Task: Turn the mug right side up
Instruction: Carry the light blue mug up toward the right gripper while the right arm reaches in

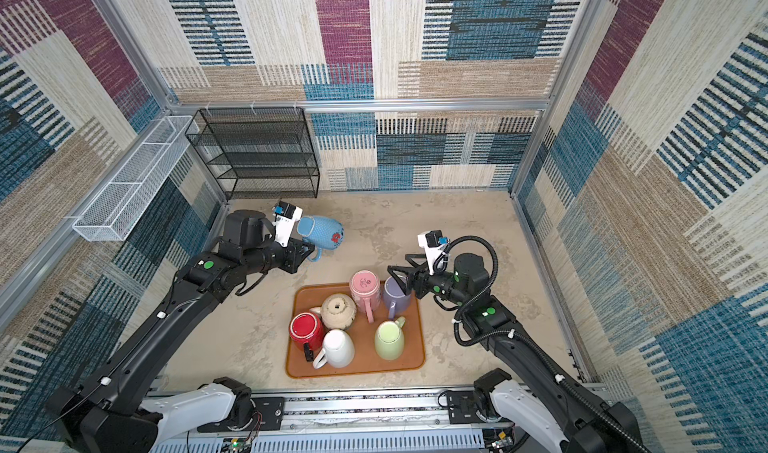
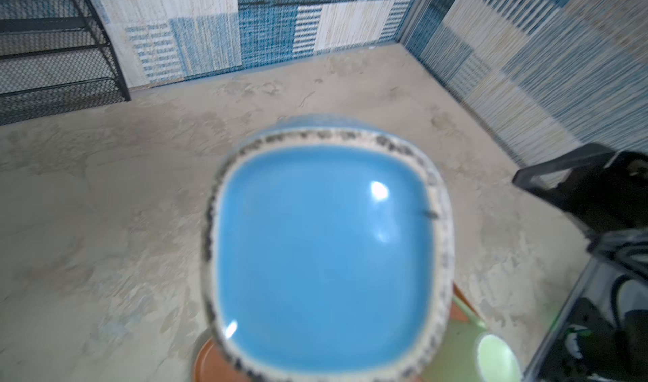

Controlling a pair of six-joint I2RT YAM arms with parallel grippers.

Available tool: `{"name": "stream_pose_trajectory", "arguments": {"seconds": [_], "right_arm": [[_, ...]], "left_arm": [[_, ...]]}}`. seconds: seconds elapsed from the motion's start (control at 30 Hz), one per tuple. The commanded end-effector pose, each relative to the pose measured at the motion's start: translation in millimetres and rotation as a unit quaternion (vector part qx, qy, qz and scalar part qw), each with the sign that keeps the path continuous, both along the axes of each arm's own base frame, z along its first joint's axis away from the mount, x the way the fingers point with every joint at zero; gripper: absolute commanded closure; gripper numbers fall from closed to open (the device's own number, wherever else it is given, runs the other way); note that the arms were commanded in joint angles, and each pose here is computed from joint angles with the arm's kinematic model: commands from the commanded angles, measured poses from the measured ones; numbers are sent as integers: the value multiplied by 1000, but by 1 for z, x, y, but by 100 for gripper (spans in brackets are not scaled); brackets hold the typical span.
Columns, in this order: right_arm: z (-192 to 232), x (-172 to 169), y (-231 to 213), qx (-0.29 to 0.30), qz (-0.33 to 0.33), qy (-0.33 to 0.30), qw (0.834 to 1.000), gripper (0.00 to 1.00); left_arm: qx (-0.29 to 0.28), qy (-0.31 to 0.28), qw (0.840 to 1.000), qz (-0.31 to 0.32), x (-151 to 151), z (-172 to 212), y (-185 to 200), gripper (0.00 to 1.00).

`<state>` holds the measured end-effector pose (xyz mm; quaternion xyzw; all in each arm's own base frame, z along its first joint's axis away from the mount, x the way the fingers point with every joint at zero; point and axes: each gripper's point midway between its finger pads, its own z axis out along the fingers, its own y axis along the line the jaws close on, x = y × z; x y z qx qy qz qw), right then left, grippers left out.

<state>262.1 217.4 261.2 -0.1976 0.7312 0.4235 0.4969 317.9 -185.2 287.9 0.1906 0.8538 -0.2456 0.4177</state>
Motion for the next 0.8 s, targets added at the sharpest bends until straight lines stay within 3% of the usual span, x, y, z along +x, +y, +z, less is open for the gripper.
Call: {"name": "stream_pose_trajectory", "arguments": {"seconds": [0.0,0.3,0.77], "right_arm": [[28,-14,14,45,62,-38,996,22],[60,-30,30,113,150,-71,980,22],[109,-5,42,188,207,-78,957,24]], "left_arm": [[-126,-57,990,-41,11,54,-31,100],[-255,-73,959,-101,19,95,-60,100],[-363,-93,911,-172,15,126,-78,100]]}}
